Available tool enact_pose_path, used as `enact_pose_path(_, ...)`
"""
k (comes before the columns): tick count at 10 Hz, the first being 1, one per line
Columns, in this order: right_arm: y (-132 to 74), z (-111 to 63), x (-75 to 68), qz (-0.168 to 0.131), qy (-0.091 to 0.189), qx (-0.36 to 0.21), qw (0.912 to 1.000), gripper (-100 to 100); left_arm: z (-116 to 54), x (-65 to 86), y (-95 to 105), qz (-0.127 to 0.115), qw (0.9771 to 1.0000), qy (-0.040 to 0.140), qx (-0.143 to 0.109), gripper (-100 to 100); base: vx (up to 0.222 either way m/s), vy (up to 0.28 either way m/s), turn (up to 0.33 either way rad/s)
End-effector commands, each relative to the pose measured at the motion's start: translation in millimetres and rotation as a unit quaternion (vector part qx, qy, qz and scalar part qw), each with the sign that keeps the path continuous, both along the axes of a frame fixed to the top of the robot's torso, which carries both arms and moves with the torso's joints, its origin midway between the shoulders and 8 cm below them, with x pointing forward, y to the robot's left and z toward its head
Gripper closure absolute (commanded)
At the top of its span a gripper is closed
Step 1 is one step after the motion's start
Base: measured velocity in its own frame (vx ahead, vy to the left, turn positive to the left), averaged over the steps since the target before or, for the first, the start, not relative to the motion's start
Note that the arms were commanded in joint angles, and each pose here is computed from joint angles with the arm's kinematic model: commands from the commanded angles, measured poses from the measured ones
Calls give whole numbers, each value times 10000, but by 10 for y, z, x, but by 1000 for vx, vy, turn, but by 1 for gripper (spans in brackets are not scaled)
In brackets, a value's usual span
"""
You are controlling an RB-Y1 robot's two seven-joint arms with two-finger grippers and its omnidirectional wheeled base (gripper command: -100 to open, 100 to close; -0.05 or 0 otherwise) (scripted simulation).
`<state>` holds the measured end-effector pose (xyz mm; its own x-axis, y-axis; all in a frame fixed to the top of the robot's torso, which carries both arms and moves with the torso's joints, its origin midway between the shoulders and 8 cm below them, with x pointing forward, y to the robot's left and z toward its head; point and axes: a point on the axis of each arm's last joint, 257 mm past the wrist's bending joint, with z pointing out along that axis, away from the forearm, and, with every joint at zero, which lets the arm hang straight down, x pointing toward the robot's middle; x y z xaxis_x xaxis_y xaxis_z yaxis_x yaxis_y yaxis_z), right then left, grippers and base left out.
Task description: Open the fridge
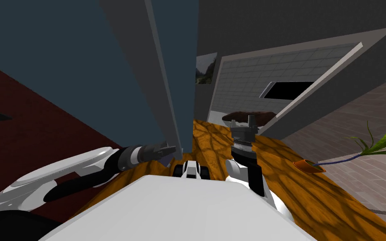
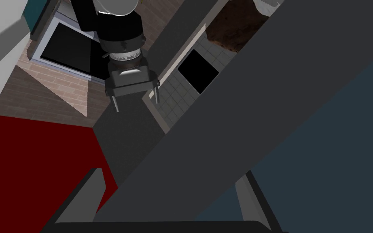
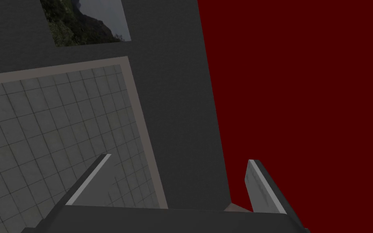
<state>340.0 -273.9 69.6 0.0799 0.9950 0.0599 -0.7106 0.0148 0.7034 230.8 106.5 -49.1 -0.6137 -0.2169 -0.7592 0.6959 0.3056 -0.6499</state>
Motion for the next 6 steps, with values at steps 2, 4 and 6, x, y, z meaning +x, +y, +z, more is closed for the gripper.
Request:
enact_pose_path(2, 0, 0, -1, 0, -1, 0, 10000, 0, 228, -4, -63, -163, 9999, 0, -1, -100, 39, -15, 127)
enact_pose_path(4, 0, 0, -1, 0, -1, 0, 10000, 0, 336, -33, -109, -275, 9996, 2, 5, -100, 44, -16, 99)
enact_pose_path(6, 0, 1, -1, 0, -1, 0, 10000, 0, 489, -92, -185, -455, 9990, 13, 23, -100, 31, -12, 133)
